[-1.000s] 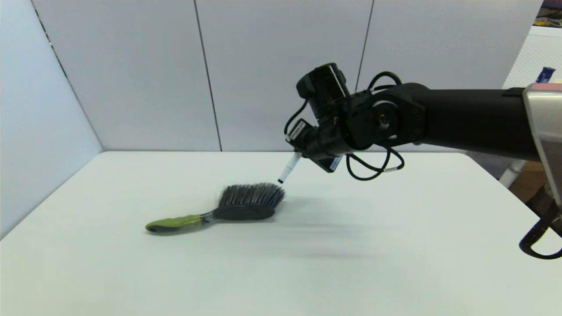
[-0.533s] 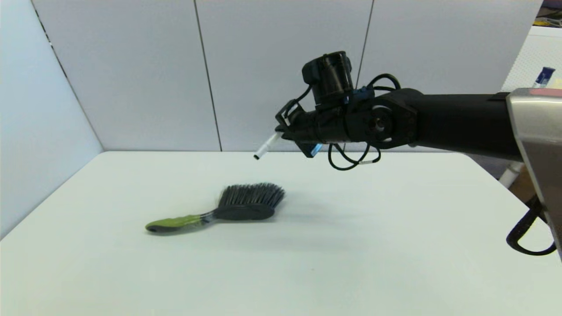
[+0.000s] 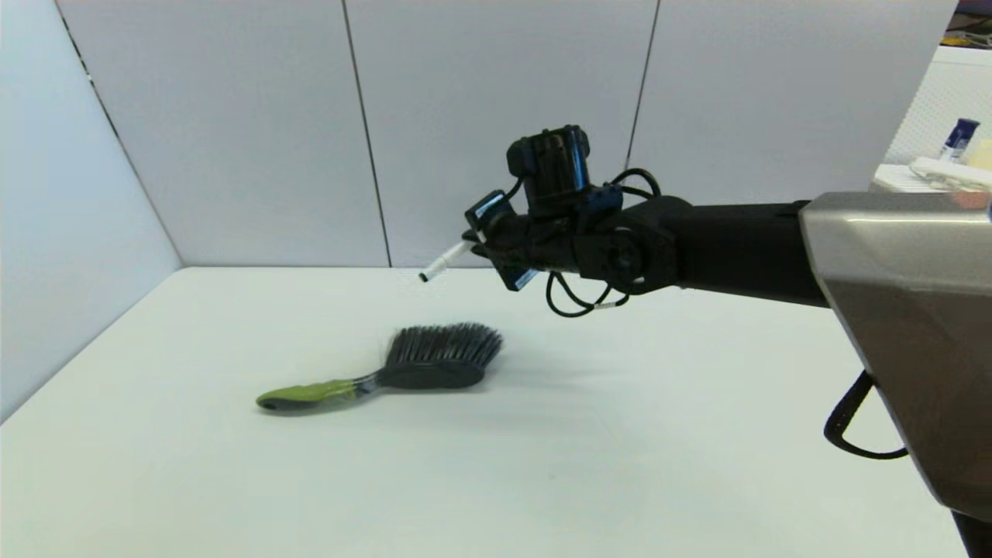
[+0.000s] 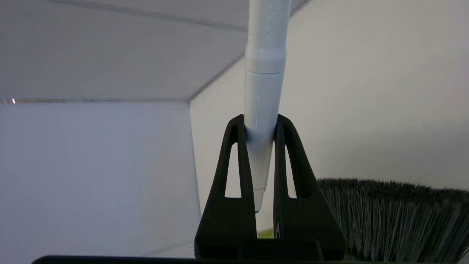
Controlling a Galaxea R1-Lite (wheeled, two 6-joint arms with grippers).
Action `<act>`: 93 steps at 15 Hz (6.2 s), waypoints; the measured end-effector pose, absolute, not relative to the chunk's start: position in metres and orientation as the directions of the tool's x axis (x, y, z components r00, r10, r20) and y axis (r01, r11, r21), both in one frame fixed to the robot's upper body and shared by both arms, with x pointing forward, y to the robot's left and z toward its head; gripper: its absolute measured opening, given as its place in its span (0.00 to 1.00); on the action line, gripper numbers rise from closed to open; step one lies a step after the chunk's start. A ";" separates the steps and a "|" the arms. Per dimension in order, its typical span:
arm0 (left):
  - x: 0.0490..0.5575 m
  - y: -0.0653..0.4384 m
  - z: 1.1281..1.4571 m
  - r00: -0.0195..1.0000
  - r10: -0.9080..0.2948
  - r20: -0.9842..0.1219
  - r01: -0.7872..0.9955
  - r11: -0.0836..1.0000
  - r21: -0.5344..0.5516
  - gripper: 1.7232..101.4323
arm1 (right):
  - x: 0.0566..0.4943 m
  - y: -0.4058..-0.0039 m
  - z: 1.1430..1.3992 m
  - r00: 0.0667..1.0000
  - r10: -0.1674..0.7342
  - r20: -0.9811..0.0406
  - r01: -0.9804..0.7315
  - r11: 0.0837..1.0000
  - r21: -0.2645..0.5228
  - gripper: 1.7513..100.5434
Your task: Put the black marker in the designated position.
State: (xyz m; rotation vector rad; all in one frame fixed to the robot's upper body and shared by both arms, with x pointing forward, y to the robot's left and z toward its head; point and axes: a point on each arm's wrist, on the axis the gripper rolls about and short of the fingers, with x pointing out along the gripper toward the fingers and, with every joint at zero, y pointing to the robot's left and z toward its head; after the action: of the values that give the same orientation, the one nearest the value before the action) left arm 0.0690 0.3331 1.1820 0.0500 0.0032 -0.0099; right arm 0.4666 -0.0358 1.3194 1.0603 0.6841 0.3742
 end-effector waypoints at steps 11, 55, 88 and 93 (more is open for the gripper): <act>0.069 0.333 1.182 1.000 -0.010 -0.003 0.010 0.999 0.050 0.96 | 0.479 -0.024 1.297 0.587 0.762 -0.272 -0.026 0.354 0.935 0.09; 0.069 0.333 1.182 1.000 -0.010 -0.003 0.010 0.999 0.050 0.96 | 0.503 -0.031 1.246 0.460 0.812 -0.360 -0.867 0.322 -0.381 0.09; 0.069 0.333 1.182 1.000 -0.010 -0.003 0.010 0.999 0.050 0.96 | 0.503 -0.014 1.223 0.603 0.696 -0.390 -0.576 0.041 -0.817 0.51; 0.069 0.333 1.182 1.000 -0.010 -0.003 0.010 0.999 0.050 0.96 | 0.512 -0.041 1.257 0.660 0.677 -0.327 -0.558 0.149 -0.817 0.73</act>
State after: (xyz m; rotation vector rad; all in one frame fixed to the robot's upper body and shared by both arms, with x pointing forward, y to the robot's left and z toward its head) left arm 0.0690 0.3331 1.1820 0.0504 0.0032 -0.0097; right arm 0.5123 -0.0405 1.2565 -1.1091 -0.1277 0.8907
